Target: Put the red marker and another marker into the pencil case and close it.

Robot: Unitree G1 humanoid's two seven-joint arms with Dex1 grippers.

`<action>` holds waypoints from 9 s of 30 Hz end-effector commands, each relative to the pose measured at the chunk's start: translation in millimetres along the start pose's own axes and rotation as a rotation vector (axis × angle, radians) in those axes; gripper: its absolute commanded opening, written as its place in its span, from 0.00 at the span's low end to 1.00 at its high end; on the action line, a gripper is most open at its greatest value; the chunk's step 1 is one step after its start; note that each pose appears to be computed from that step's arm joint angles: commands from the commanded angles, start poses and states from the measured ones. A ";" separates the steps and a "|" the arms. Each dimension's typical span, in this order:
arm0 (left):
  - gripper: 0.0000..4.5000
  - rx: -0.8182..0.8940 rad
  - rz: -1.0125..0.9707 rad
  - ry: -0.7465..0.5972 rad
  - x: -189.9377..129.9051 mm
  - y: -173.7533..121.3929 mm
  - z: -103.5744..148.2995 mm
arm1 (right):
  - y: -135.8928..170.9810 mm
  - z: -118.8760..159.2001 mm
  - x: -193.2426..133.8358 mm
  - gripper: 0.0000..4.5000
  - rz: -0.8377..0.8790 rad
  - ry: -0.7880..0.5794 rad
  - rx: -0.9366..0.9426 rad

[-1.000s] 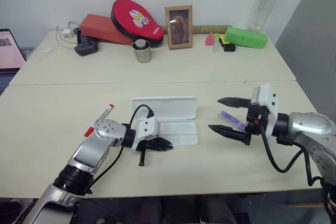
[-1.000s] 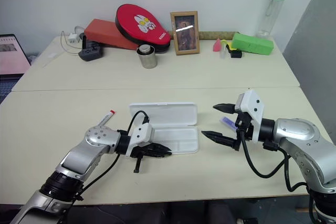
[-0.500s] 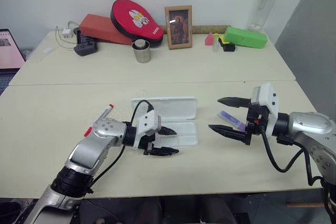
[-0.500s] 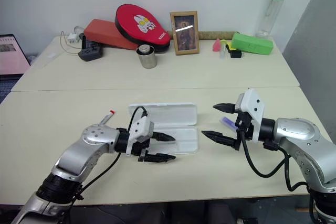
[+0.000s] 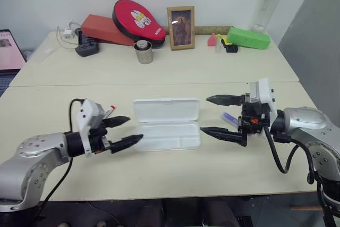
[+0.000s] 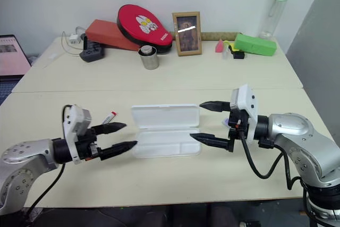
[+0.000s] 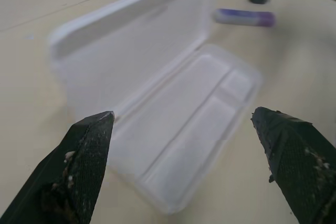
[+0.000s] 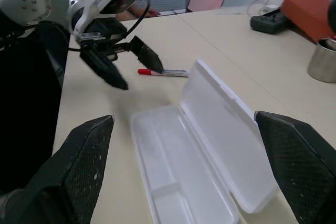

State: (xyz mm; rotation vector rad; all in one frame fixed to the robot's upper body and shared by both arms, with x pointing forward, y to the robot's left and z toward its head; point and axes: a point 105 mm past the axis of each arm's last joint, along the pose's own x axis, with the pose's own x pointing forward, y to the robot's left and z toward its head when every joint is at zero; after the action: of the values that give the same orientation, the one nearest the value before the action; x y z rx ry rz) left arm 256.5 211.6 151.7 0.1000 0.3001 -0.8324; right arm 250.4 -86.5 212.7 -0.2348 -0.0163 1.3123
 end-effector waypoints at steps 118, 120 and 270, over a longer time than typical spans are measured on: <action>0.99 0.568 -0.525 0.102 119.5 -51.5 34.3 | -26.7 -42.9 -65.5 1.00 -0.453 0.186 0.094; 0.99 0.528 -0.549 0.062 119.1 -62.0 35.7 | -38.7 -60.1 -71.6 1.00 -0.516 0.252 0.111; 1.00 0.333 -0.518 -0.400 145.7 -127.3 83.9 | -112.9 -115.0 -144.5 0.06 -0.430 0.686 0.141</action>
State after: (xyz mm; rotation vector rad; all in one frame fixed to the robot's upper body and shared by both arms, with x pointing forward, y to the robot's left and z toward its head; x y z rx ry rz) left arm 276.9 2.6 183.4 0.1227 -0.1638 -1.3753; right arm 339.1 -282.5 110.2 -0.4860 0.6765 0.7056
